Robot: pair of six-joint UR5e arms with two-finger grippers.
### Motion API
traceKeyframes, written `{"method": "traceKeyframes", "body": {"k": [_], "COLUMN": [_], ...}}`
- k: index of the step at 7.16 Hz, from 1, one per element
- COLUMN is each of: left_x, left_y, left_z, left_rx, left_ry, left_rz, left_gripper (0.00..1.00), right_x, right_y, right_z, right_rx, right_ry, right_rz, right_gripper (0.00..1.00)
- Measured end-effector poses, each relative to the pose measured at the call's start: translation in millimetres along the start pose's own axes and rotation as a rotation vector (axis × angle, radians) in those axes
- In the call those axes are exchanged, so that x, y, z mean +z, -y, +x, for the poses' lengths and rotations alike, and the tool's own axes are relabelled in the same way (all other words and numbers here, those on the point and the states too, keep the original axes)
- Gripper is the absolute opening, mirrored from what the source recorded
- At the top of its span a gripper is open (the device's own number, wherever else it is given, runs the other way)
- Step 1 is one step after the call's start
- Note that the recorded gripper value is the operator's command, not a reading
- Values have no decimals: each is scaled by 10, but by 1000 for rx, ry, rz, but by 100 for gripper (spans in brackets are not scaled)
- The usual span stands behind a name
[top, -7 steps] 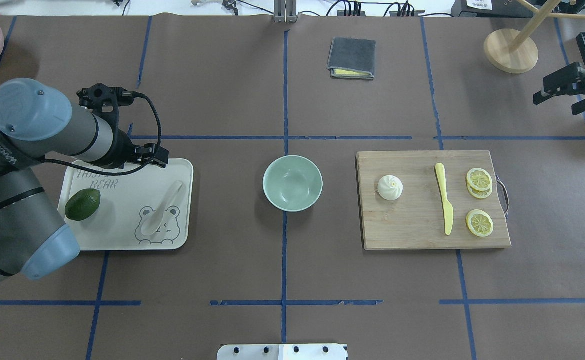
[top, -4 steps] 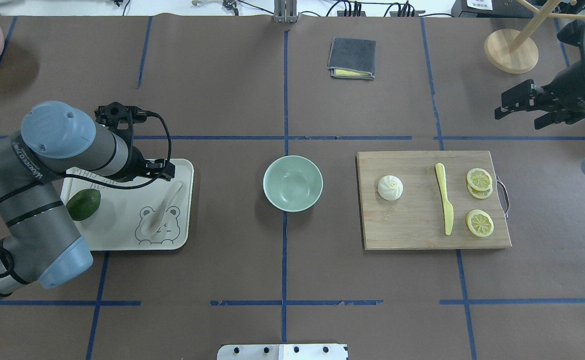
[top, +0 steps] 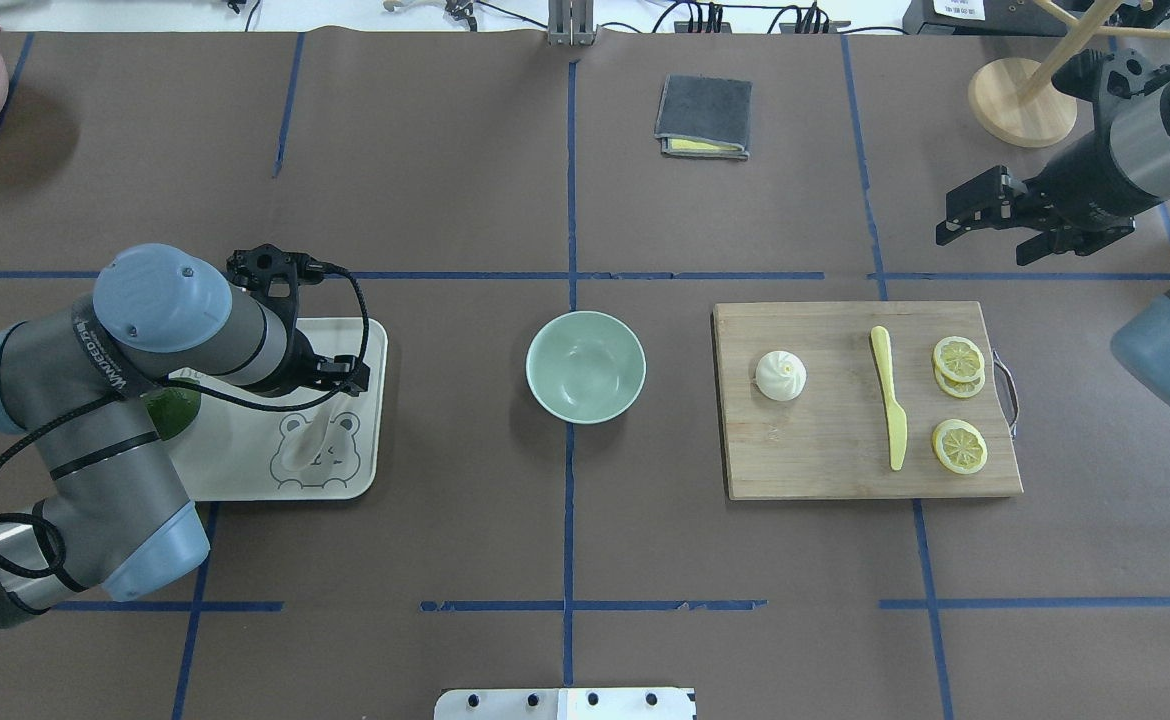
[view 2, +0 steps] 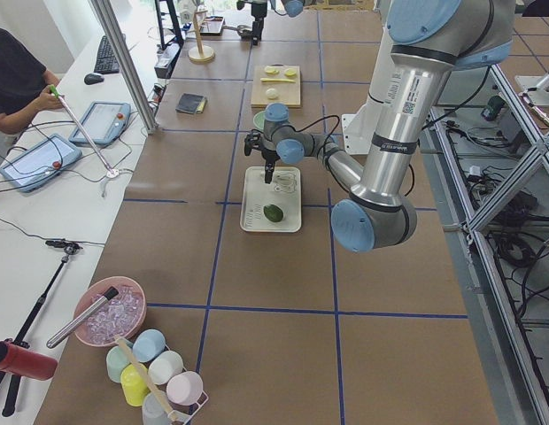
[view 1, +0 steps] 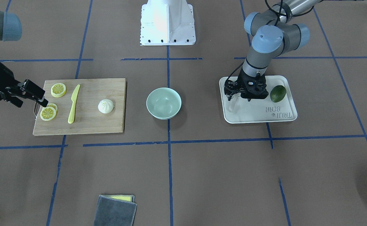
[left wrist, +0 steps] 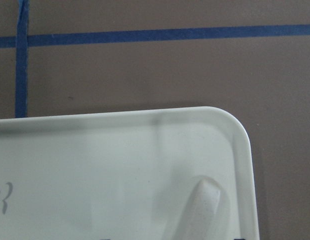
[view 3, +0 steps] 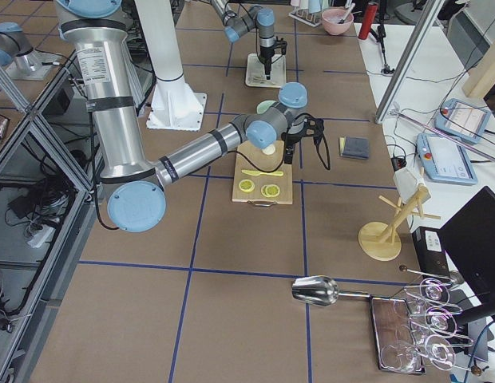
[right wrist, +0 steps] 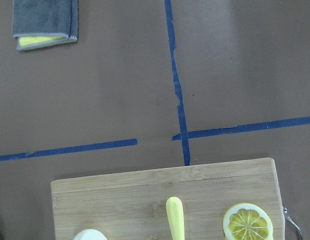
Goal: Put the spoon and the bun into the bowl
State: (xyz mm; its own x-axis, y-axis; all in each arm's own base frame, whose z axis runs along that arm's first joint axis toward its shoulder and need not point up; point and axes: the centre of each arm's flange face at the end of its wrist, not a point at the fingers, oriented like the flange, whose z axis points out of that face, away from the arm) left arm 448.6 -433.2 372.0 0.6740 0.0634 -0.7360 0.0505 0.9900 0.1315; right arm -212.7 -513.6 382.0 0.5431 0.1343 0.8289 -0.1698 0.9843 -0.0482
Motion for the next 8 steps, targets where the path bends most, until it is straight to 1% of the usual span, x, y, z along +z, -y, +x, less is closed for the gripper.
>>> {"method": "traceKeyframes", "body": {"k": [2, 5, 8], "left_x": [44, 104, 155], "left_y": [-10, -44, -115], "left_z": [0, 8, 52], "left_rx": [4, 8, 17], "left_ry": [0, 5, 5], "left_rz": [-3, -12, -24], "left_gripper": [76, 74, 70], "right_x": [5, 4, 3], "right_y": [-3, -3, -4], "right_z": [-35, -45, -46], "right_rx": [1, 1, 1], "right_ry": [2, 2, 3], "right_rz": [1, 1, 2], "right_gripper": [100, 100, 100]}}
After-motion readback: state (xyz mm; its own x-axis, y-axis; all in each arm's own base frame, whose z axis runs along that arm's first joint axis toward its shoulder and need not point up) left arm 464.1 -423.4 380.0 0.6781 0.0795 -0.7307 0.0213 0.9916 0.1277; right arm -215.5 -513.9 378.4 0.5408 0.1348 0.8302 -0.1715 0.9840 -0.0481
